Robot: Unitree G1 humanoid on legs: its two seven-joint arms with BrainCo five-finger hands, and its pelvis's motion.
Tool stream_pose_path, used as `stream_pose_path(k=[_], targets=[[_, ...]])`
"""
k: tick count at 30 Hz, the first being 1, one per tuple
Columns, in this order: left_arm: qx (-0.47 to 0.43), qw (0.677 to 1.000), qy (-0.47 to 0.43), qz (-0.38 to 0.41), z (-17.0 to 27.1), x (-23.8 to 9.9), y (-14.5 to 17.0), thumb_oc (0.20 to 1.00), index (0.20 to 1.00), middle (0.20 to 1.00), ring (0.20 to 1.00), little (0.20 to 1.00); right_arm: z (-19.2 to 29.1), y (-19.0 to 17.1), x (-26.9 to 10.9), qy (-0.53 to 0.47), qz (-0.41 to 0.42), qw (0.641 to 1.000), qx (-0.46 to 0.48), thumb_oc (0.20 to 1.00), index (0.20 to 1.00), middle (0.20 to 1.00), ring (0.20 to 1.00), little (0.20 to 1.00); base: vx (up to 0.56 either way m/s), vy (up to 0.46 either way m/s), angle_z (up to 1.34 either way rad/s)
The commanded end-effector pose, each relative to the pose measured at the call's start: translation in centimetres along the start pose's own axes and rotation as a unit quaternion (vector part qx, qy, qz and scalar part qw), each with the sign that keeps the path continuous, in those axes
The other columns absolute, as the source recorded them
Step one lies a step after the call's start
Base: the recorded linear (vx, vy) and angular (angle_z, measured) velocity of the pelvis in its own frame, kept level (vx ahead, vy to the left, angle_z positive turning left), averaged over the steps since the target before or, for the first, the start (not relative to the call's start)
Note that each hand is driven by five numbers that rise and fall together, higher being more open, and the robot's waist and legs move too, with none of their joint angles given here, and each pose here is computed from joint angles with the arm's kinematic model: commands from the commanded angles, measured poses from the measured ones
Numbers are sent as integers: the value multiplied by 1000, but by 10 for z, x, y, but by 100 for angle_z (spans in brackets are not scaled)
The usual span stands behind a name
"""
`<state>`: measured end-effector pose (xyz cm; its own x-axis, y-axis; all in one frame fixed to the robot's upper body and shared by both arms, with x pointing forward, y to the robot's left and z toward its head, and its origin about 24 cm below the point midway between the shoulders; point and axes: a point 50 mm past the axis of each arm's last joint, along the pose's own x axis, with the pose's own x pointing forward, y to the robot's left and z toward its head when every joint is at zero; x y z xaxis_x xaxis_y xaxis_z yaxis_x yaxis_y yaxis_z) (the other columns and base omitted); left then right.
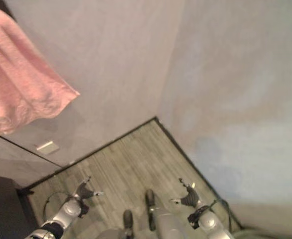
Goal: Put brush and paste in cup on sink, flatten towel.
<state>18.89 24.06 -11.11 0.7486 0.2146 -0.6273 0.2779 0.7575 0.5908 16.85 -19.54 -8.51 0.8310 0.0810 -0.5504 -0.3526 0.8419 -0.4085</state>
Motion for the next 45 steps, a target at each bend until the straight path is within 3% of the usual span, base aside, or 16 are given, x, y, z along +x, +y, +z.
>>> stream_pose_path(k=[1,14,23,29,35,41,45], targets=[[12,999,-46,2,22,5,1,1000,1000,1000,1000,1000,18,-23,9,-41,-37,998,-8,1000,1000,1000,1000,1000,36,-32,18],[-33,998,-46,23,22,6,12,1000,1000,1000,1000,1000,19,-37,15,-34,-55,997,-36,1000,1000,1000,1000,1000,98,-34,63],[-44,998,-10,42,1,1,17,1000,1000,1000,1000,1000,12,-37,13,-17,-63,997,-32,1000,1000,1000,1000,1000,321,340,-4],[-37,998,-37,36,13,3,19,1000,1000,1000,1000,1000,13,-35,14,-11,-74,997,-13,1000,1000,1000,1000,1000,189,401,-18],[-16,996,-73,38,25,3,27,1000,1000,1000,1000,1000,40,-40,21,-69,-83,994,6,1000,1000,1000,1000,1000,114,355,-5],[-11,995,-96,34,27,-1,34,1000,1000,1000,1000,1000,32,-69,8,-83,-142,980,115,1000,1000,1000,1000,1000,155,21,50],[-34,988,-142,45,27,-15,55,1000,1000,1000,1000,1000,22,-112,-8,-93,-203,962,158,1000,1000,1000,1000,1000,98,-71,26]])
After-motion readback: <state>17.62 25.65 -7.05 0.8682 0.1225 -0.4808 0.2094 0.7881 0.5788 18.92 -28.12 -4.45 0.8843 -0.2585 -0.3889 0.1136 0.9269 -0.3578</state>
